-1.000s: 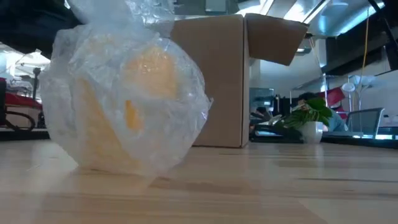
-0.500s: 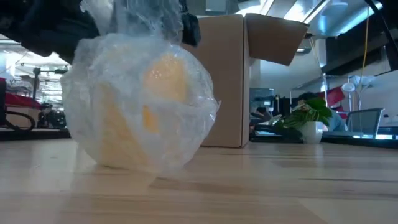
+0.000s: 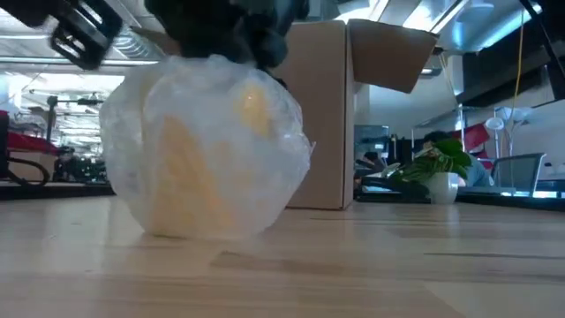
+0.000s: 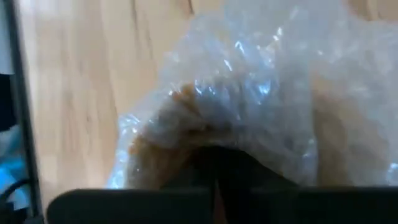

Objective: Wrap mug
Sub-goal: Wrap the yellow mug with the bubble wrap

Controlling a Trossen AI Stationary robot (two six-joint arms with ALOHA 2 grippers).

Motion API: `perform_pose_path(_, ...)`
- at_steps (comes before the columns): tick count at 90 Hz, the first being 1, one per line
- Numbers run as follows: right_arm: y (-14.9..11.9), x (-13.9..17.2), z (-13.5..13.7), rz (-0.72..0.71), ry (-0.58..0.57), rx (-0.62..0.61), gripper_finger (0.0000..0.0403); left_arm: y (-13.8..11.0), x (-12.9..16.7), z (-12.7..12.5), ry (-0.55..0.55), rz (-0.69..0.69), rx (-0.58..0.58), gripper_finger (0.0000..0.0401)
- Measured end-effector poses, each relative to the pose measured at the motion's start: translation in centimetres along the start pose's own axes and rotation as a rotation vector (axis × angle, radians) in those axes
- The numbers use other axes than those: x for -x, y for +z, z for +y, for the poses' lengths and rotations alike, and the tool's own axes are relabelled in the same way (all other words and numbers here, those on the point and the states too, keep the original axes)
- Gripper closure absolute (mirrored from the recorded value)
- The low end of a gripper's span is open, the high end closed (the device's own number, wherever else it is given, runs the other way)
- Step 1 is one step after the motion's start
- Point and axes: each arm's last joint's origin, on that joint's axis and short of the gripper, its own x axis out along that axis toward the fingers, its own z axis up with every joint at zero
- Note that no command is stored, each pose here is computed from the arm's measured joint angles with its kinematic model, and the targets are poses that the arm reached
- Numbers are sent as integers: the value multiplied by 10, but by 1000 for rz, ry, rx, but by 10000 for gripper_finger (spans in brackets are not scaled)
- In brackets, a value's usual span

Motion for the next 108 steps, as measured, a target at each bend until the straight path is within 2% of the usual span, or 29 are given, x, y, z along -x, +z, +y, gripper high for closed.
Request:
perform_pose_path(14, -3, -7, -1, -4, 42, 40, 403, -18, 9, 2, 120, 136, 5, 401)
perform_pose_path(24, -4, -8, 2, 7, 90, 165, 403, -30, 12, 12, 219, 245, 60, 401)
perform_pose_path(33, -5, -7, 5, 14, 123, 279, 403, -37, 15, 18, 277, 304, 65, 401)
perform_pose_path(57, 2, 6, 13, 31, 211, 379, 403, -33, 11, 34, 448, 248, -99, 401)
perform_pose_path(69, 6, 12, 18, 33, 217, 381, 403, -31, 6, 48, 494, 229, -103, 401)
perform_pose_path(78, 8, 14, 20, 17, 226, 385, 403, -26, 2, 53, 477, 155, -87, 401)
perform_pose_path(91, 6, 15, 18, 47, 215, 379, 403, -11, -5, 51, 313, 53, -94, 401)
perform_pose_path(108, 6, 16, 18, 41, 197, 380, 403, -7, -8, 50, 215, 42, -80, 401)
